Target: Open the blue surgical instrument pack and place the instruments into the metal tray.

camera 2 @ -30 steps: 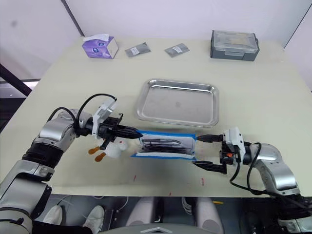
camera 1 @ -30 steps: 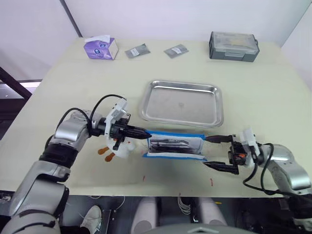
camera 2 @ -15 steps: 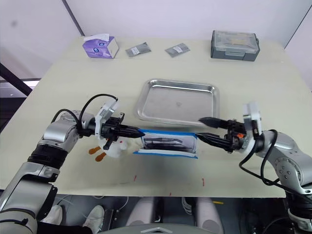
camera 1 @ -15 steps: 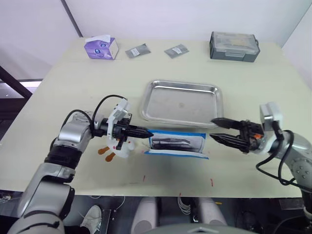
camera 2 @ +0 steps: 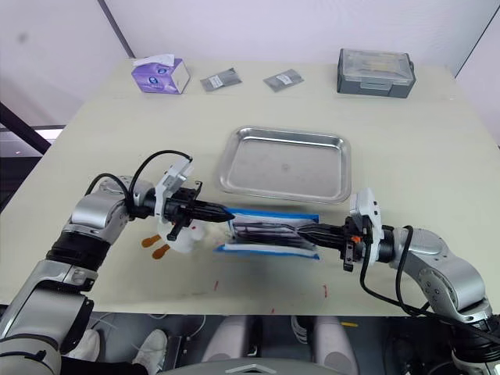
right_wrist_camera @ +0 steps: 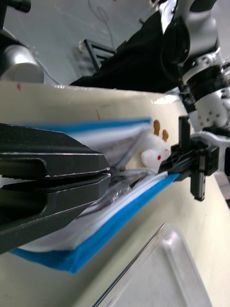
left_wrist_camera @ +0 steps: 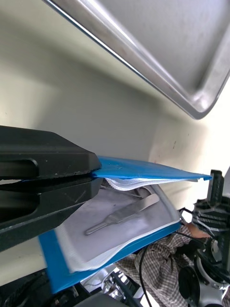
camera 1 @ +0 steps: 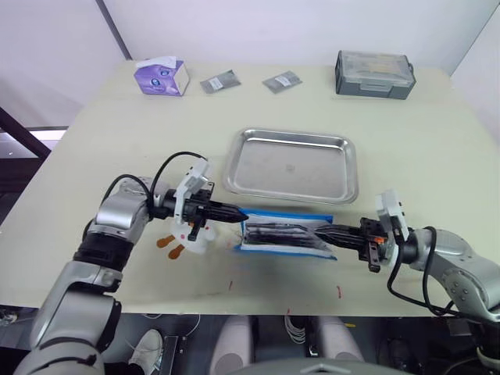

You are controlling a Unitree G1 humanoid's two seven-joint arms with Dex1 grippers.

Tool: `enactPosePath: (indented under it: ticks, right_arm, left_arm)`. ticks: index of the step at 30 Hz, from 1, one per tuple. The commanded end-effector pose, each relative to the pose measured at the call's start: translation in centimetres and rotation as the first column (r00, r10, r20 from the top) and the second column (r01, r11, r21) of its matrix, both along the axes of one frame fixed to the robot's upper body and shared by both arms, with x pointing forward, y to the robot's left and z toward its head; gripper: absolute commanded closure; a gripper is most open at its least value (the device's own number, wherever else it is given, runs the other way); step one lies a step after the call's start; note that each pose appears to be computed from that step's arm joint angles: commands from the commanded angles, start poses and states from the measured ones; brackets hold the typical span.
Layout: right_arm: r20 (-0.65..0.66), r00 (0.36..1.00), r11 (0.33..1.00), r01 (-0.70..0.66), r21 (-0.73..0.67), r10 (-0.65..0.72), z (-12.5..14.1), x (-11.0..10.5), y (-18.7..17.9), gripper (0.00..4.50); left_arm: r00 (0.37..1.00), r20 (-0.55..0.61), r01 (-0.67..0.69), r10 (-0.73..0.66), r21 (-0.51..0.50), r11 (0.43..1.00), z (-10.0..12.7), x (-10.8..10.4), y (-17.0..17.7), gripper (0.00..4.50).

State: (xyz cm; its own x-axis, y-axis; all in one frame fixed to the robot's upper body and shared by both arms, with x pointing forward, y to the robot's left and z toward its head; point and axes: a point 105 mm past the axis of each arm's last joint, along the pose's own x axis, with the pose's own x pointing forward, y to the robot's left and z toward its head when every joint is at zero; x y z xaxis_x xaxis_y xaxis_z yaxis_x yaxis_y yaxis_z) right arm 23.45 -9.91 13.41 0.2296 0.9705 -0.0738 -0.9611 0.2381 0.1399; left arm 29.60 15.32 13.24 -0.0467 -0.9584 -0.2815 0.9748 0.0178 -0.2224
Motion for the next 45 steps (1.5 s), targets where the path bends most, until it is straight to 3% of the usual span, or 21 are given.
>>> enactPosePath:
  ticks: [1,8,15,29,37,45]
  right_arm:
    - [-0.002,1.0,1.0,-0.028,-0.013,0.028,0.0,-0.7,0.5,4.39]
    - [-0.049,0.997,0.993,-0.057,-0.104,0.052,-2.9,-2.1,0.1,4.39]
    - [-0.071,0.996,0.987,-0.063,-0.145,0.053,-4.6,-2.6,-0.1,4.39]
    - [-0.066,0.997,0.977,-0.058,-0.207,0.045,-7.1,-3.1,-0.2,4.39]
    - [-0.031,0.999,0.969,-0.044,-0.243,0.037,-8.0,-3.1,-0.2,4.39]
    - [0.029,0.999,0.963,-0.03,-0.266,0.039,-7.8,-2.4,-0.1,4.39]
  left_arm:
    - [0.999,0.013,0.053,-0.053,-0.026,0.998,0.9,-0.6,-0.2,4.5]
    - [1.0,0.027,0.01,-0.01,-0.01,1.0,0.6,0.0,0.2,4.5]
    - [0.992,0.096,-0.093,0.084,0.088,0.992,-1.1,2.2,0.5,4.5]
    - [0.945,0.215,-0.282,0.247,0.15,0.948,-2.8,6.7,-0.5,4.5]
    - [0.962,0.164,-0.252,0.218,0.225,0.941,-4.0,6.1,-0.4,4.5]
    - [0.959,0.141,-0.273,0.246,0.224,0.935,-3.8,5.6,0.4,4.5]
